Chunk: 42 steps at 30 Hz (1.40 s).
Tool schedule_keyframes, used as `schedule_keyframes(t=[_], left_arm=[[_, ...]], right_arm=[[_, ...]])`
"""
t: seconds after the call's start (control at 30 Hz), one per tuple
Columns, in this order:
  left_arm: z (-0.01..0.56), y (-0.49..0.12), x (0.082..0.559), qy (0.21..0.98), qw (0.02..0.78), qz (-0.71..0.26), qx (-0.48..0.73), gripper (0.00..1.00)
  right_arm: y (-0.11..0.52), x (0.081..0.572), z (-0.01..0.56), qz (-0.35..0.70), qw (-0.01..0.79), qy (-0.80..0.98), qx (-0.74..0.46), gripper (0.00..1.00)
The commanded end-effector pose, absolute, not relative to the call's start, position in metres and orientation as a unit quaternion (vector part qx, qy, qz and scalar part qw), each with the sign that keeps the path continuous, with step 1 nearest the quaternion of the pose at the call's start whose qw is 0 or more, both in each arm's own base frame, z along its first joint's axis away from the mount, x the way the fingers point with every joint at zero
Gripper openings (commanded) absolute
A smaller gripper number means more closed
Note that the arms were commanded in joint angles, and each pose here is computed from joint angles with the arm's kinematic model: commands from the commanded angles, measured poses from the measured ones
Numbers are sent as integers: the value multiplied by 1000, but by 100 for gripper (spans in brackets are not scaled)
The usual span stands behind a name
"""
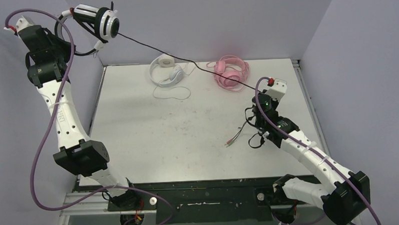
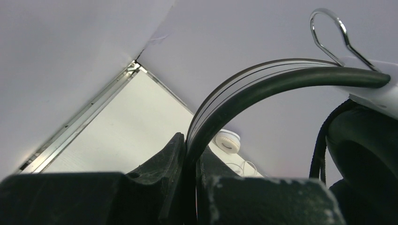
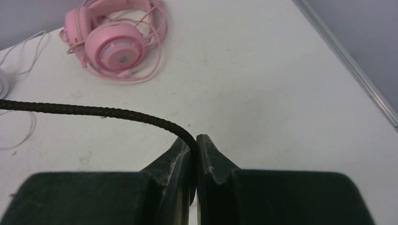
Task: Wrap the headphones
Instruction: Wrap the headphones cable around the headphones.
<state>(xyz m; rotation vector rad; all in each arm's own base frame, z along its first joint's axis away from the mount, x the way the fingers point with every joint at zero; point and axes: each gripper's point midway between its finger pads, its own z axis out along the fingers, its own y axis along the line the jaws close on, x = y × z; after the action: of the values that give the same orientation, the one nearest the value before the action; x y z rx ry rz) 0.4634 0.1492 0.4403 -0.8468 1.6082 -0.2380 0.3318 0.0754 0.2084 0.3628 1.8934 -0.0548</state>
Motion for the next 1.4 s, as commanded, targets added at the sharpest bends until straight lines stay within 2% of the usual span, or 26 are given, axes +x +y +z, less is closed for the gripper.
schedule_keyframes(t=[0.0, 0.13, 0.17, 0.23, 0.27, 0.33, 0.43, 0.53, 0.6, 1.03, 1.37], left_arm=[[490, 164, 447, 633, 668, -84, -381, 0], [481, 171, 450, 632, 660, -78, -400, 0], [479, 170, 451, 632, 659, -80, -400, 0], [477, 165, 454, 635, 660, -94, -391, 0], [477, 158, 456, 637, 663, -109, -378, 0], [480, 140, 460, 640, 669, -145, -348, 0], [483, 102, 460, 653, 663, -203, -303, 0], [480, 59, 456, 676, 647, -228, -267, 0], [478, 34, 450, 686, 639, -242, -249, 0], [500, -122, 384, 700, 601, -364, -126, 0], [503, -170, 338, 709, 565, -418, -61, 0]], right_arm=[[26, 308, 220, -132, 553, 791, 226, 0], [11, 292, 224, -147, 553, 779, 258, 2], [7, 288, 226, -153, 556, 774, 263, 14], [8, 288, 230, -147, 559, 778, 244, 69], [21, 295, 235, -120, 566, 789, 208, 78], [55, 304, 246, -43, 580, 805, 115, 88], [122, 305, 270, 103, 609, 786, -34, 98], [173, 300, 290, 207, 618, 747, -134, 100], [194, 301, 297, 241, 615, 730, -174, 100], [268, 316, 341, 342, 686, 566, -305, 100], [303, 330, 358, 395, 686, 505, -345, 100]])
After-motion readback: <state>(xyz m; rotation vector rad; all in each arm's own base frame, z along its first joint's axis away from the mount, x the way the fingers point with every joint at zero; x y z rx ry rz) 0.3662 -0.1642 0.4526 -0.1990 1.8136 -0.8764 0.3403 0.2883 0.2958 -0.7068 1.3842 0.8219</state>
